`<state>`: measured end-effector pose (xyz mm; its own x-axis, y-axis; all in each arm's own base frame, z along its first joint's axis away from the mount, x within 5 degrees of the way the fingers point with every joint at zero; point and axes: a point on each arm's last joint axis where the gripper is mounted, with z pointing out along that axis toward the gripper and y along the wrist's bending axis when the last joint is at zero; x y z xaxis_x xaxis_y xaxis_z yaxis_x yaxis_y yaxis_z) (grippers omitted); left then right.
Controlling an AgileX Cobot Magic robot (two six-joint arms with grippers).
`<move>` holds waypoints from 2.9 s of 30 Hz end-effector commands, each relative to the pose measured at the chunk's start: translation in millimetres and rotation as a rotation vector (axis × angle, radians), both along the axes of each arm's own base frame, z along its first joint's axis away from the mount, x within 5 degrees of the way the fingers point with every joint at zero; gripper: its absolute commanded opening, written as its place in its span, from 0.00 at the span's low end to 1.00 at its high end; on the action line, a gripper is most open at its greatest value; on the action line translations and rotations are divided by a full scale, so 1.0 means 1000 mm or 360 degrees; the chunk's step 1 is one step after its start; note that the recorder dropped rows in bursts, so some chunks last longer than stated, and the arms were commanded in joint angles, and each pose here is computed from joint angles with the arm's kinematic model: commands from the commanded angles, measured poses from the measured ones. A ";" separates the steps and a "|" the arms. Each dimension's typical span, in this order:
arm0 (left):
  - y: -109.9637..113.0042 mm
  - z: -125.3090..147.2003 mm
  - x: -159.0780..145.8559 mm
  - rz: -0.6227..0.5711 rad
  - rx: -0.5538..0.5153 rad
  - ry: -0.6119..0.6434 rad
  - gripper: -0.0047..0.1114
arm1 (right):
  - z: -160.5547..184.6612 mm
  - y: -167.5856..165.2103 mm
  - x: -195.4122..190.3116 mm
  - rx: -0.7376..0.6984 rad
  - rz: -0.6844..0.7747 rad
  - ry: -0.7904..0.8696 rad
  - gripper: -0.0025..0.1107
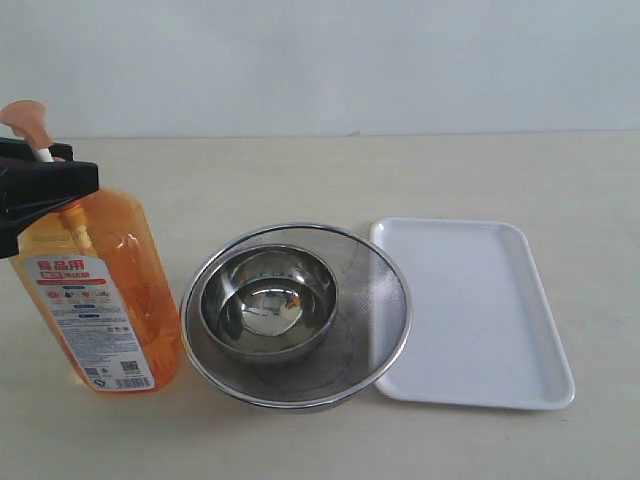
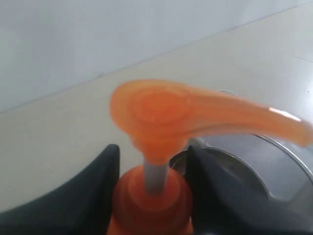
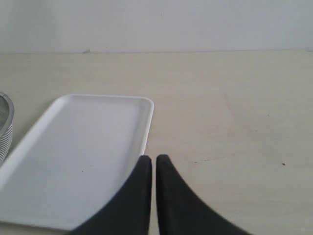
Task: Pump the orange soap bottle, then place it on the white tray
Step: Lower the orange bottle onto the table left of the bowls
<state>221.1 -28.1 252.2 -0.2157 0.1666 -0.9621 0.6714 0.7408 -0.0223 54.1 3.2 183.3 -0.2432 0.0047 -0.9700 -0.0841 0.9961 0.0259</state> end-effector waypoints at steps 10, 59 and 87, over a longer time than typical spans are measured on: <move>0.002 0.003 0.000 0.0058 -0.0031 -0.0002 0.72 | 0.001 0.000 0.000 0.0006 -0.0010 -0.0020 0.02; 0.009 0.025 -0.013 0.0408 -0.0296 0.0136 0.08 | 0.001 0.000 0.000 0.0006 -0.0009 -0.0024 0.02; 0.011 0.039 -0.013 0.0484 -0.0434 0.0167 0.08 | 0.001 0.000 0.000 0.0005 -0.0010 -0.0021 0.02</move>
